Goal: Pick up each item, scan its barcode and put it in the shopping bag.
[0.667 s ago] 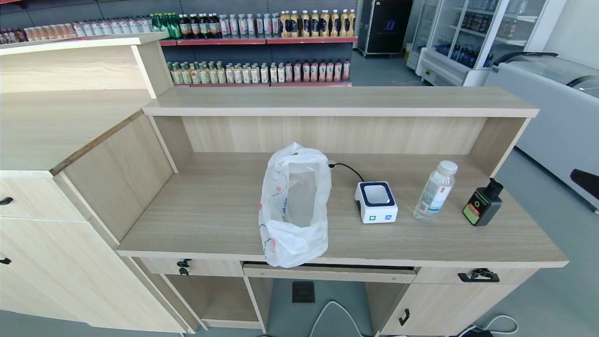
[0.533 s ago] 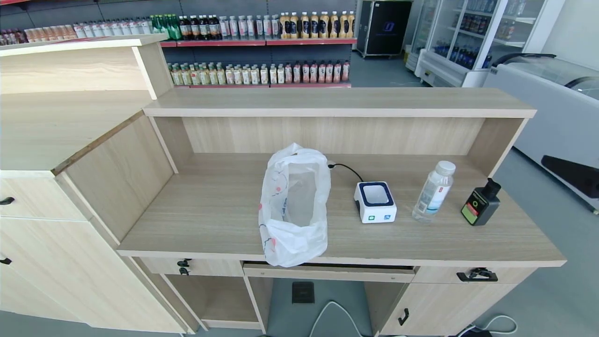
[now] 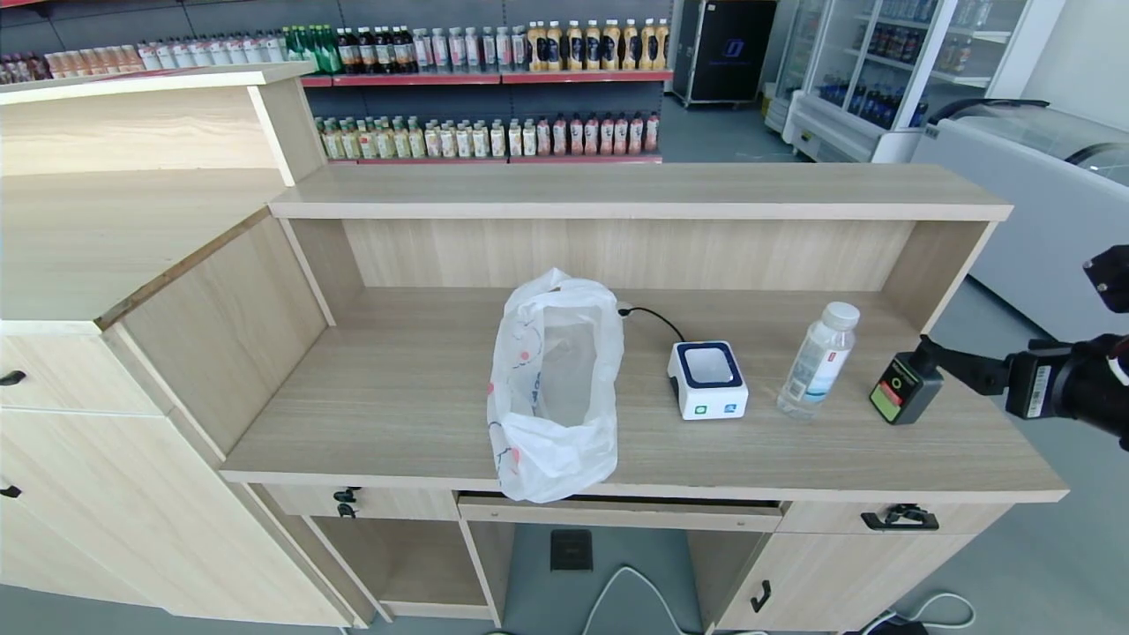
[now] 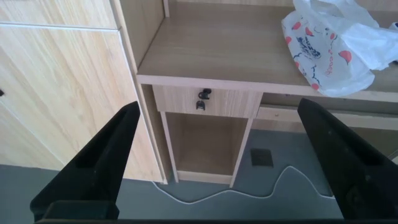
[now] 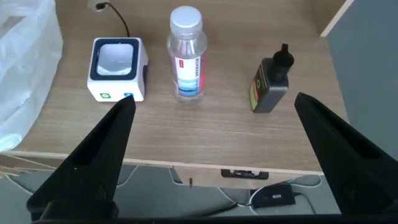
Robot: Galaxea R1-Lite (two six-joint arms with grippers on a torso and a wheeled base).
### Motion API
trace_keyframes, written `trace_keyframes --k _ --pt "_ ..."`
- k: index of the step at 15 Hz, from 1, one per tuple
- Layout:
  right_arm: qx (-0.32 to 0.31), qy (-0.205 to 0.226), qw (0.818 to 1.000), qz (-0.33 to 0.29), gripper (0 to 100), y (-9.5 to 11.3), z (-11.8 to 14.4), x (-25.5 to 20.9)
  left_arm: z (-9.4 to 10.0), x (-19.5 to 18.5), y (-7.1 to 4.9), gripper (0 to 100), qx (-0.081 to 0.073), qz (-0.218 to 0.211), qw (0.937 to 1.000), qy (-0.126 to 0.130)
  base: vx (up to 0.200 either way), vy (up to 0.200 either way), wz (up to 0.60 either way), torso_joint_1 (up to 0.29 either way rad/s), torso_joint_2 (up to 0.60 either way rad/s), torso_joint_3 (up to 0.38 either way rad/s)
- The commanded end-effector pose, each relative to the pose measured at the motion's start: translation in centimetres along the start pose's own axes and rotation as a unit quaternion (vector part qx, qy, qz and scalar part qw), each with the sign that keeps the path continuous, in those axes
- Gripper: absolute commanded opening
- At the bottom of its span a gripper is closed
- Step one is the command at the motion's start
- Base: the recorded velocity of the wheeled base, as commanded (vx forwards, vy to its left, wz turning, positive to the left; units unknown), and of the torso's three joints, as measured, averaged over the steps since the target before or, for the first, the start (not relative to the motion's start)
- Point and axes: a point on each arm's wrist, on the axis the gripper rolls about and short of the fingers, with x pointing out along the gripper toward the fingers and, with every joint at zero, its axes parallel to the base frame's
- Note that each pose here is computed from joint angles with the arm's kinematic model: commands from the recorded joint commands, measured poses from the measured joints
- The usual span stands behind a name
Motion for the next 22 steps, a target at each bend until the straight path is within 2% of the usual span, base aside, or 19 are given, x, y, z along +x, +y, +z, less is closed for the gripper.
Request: trace_keyframes --k 1,3,7,12,15,19,22 --pt "-0.001 0.029 0.999 -0.032 100 -1.7 -2.6 2.1 0.0 0.0 0.0 100 0.000 0.000 1.0000 0.000 0.000 0.000 0.00 0.000 0.00 0.000" --pt "0.001 0.036 0.999 -0.040 100 -2.5 -3.9 3.8 0.0 0.0 0.0 100 0.000 0.000 1.0000 0.000 0.000 0.000 0.00 0.000 0.00 0.000" --pt "-0.019 0.050 0.998 -0.041 100 -3.2 -4.9 6.3 0.0 0.0 0.0 100 0.000 0.000 1.0000 0.000 0.000 0.000 0.00 0.000 0.00 0.000" --pt "-0.025 0.038 0.998 -0.043 100 -3.9 -4.6 9.4 0.0 0.0 0.0 100 0.000 0.000 1.0000 0.000 0.000 0.000 0.00 0.000 0.00 0.000" --pt "-0.022 0.054 0.998 -0.035 100 -3.8 -6.1 10.9 0.0 0.0 0.0 100 0.000 0.000 1.0000 0.000 0.000 0.000 0.00 0.000 0.00 0.000" --pt "-0.027 0.046 0.998 -0.021 100 -3.2 -7.2 12.6 0.0 0.0 0.0 100 0.000 0.000 1.0000 0.000 0.000 0.000 0.00 0.000 0.00 0.000" --pt "-0.028 0.040 0.999 0.017 100 -2.4 -8.0 13.8 0.0 0.0 0.0 100 0.000 0.000 1.0000 0.000 0.000 0.000 0.00 0.000 0.00 0.000"
